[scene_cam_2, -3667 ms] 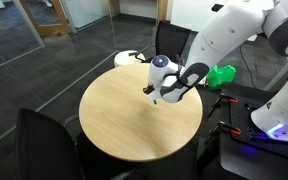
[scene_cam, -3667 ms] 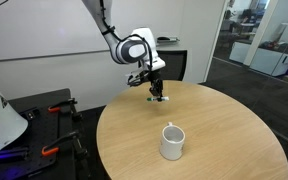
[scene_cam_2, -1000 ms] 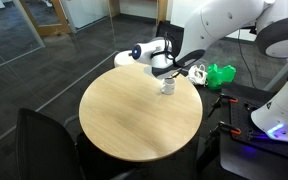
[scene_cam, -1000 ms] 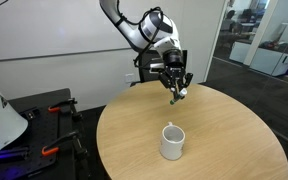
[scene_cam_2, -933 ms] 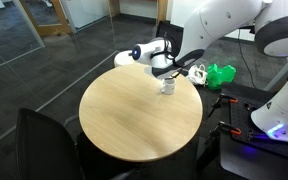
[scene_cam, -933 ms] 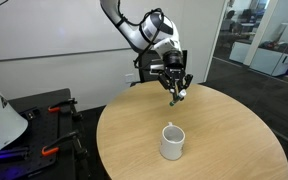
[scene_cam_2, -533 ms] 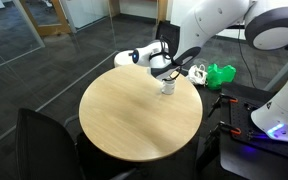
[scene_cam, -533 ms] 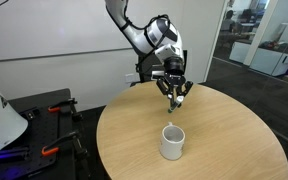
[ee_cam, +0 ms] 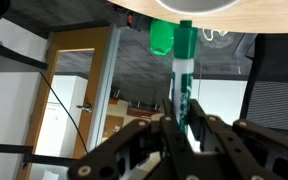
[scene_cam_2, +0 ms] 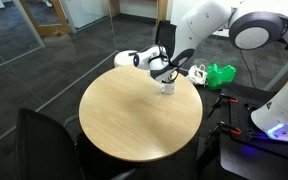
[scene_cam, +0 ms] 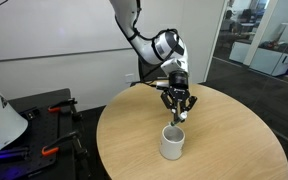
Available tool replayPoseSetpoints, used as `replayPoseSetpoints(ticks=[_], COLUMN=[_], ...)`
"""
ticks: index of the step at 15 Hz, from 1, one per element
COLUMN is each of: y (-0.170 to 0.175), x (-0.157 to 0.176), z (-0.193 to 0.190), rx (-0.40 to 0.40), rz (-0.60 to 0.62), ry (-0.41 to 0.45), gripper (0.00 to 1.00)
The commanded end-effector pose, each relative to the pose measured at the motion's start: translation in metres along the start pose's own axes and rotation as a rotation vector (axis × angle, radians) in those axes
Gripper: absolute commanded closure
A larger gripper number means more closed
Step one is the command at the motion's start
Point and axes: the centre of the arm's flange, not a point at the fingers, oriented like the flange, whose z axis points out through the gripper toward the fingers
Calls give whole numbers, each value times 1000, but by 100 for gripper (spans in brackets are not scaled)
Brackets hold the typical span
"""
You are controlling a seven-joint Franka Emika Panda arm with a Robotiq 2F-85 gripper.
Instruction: Pick up the pen from the table and put it in the mug cup.
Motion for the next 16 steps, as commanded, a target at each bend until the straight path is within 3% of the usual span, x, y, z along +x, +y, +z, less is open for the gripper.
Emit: replayPoseSetpoints(ticks=[1,9,10,11,12,16], y=[-23,-41,-41,-41,-39,-20], x=[-16,-48,-51,-53,-54,-52], z=[8,13,12,11,9,-3], rx=[-9,5,5,9,7,0], rz=[15,2,0,1,3,4], ry=[12,20,18,16,19,36], gripper=[95,95,88,55,54,25])
